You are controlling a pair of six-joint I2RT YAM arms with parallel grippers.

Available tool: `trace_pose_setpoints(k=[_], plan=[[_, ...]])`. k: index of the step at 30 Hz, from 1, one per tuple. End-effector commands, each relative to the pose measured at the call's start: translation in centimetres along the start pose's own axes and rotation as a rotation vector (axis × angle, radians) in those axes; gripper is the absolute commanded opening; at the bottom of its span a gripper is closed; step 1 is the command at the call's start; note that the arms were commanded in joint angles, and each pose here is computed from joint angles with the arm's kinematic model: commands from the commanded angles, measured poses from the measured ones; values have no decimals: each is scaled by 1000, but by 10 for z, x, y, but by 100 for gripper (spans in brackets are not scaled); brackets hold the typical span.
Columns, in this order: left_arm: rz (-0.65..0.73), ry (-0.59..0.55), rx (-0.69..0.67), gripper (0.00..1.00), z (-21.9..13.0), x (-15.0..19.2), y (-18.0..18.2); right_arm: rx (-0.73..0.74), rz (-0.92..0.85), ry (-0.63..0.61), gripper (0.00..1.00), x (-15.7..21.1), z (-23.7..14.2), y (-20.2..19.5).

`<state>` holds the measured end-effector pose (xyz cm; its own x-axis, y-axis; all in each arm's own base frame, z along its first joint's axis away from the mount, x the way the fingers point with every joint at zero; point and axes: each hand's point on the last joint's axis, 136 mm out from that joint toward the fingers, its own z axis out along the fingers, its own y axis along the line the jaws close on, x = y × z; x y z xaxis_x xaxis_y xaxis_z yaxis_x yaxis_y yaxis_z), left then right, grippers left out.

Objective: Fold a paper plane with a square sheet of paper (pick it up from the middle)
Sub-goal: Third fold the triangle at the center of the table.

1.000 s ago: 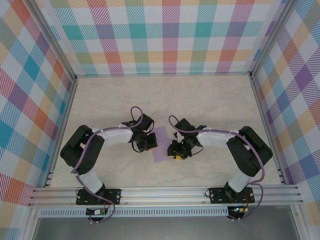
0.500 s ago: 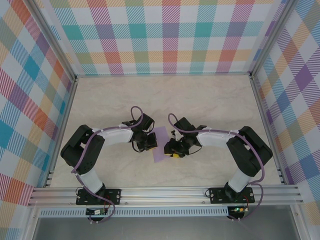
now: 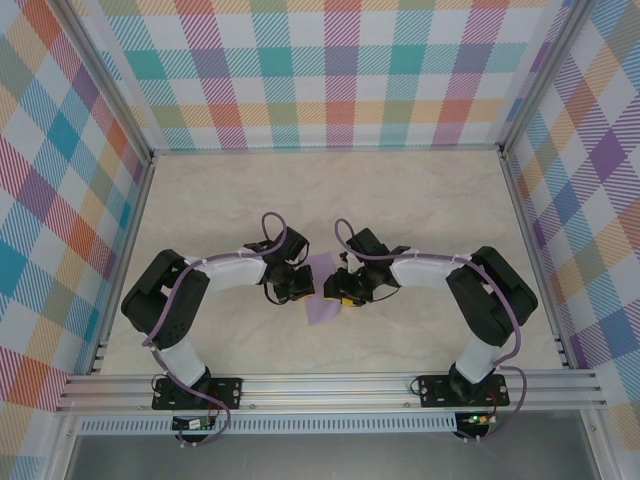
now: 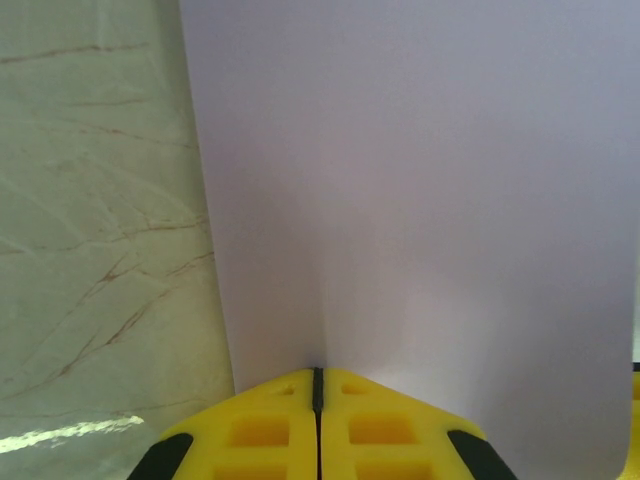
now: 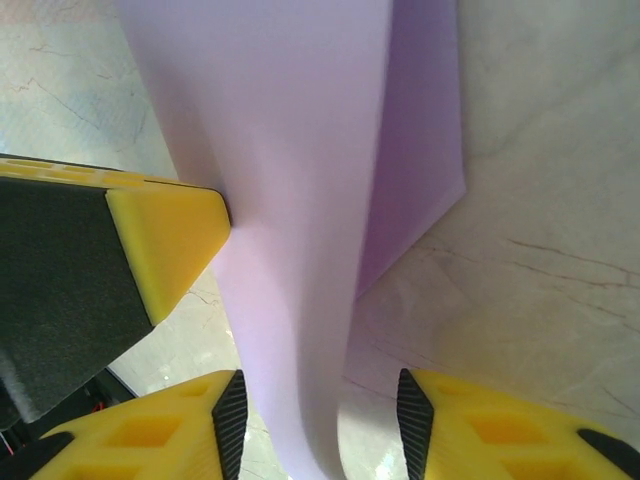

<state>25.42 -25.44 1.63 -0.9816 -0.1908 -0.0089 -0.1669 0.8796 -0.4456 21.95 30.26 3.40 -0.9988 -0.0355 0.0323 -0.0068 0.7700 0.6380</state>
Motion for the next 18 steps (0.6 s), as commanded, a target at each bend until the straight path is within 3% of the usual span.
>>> trace_pose_setpoints(k=[1,4,18], plan=[[1,39,-126,6,20,13,31,-26,-36,-22,49,-2,-6,5],[2,39,-127,6,20,13,31,-22,-42,-32,50,-4,-7,6],[13,32,-119,6,19,11,27,-60,71,35,34,30,-12,-7]])
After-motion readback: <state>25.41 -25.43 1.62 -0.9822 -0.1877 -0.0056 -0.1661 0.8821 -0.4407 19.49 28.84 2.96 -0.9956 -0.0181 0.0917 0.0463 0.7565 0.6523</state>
